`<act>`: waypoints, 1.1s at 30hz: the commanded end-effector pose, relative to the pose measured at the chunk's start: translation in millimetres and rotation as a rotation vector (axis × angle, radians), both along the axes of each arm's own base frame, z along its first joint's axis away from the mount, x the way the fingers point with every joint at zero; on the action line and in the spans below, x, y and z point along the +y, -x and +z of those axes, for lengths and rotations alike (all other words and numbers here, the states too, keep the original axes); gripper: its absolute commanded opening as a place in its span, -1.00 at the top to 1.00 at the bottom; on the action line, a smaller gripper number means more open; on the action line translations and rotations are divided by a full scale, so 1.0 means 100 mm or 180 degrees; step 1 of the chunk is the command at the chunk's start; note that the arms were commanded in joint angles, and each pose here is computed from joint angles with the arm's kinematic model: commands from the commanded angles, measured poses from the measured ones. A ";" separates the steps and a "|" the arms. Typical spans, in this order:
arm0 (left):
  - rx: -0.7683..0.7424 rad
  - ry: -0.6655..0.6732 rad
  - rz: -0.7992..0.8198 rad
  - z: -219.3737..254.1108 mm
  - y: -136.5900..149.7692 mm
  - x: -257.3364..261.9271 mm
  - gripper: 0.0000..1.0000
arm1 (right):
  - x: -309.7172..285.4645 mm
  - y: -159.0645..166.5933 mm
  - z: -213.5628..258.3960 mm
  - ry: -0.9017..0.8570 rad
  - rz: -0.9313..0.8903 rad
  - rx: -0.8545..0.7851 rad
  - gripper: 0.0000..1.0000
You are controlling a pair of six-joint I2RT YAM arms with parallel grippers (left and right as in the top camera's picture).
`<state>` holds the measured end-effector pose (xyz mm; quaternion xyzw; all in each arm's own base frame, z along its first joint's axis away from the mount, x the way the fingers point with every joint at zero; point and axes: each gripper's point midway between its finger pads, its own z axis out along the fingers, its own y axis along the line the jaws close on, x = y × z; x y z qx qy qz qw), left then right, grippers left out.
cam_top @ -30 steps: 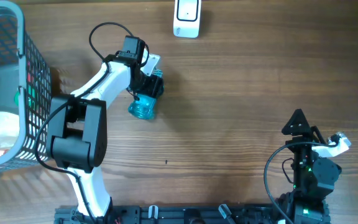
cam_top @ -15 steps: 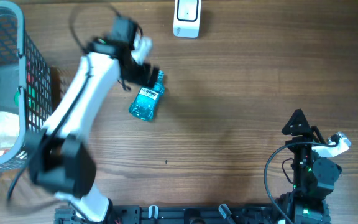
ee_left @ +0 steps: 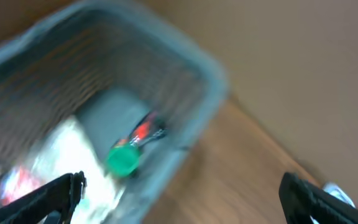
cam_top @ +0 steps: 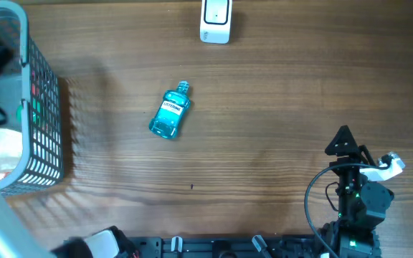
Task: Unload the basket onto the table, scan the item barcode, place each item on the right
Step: 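Return the left gripper into the basket and grasp the green container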
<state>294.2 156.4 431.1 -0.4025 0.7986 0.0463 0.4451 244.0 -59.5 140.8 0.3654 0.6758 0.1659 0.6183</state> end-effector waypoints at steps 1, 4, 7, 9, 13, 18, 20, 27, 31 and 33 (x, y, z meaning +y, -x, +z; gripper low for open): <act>0.0223 0.0746 0.0888 -0.59 0.05 0.57 -1.00 | -0.04 0.01 0.03 0.0076 -0.0058 -0.0021 -1.00; 0.0386 0.0849 0.1045 -0.80 0.05 0.77 -1.00 | -0.04 0.01 0.03 0.0076 -0.0059 -0.0021 -1.00; 0.0496 0.1142 0.0865 -1.06 -0.17 0.77 -1.00 | -0.04 0.01 0.03 0.0076 -0.0059 -0.0021 -1.00; 0.0621 0.1285 0.0589 -1.25 -0.34 0.73 -1.00 | -0.04 0.01 0.03 0.0076 -0.0058 -0.0021 -1.00; 0.0877 0.1667 0.1468 -1.72 -0.29 0.92 -1.00 | -0.04 0.01 0.03 0.0076 -0.0059 -0.0021 -1.00; 0.1061 0.2034 0.2520 -2.35 -0.22 1.00 -1.00 | -0.04 0.01 0.03 0.0075 -0.0061 -0.0021 -1.00; 0.1105 0.2063 0.2573 -2.53 -0.26 0.96 -1.00 | -0.04 0.01 0.03 0.0074 -0.0058 -0.0021 -1.00; 0.1144 0.2115 0.2642 -3.16 -0.41 0.77 -1.00 | -0.04 0.01 0.03 0.0076 -0.0059 -0.0021 -1.00; 0.1100 0.2088 0.2559 -3.41 -0.49 0.71 -1.00 | -0.04 0.01 0.03 0.0076 -0.0058 -0.0021 -1.00; 0.1075 0.2084 0.2552 -3.49 -0.50 0.72 -1.00 | -0.04 0.01 0.03 0.0076 -0.0059 -0.0021 -1.00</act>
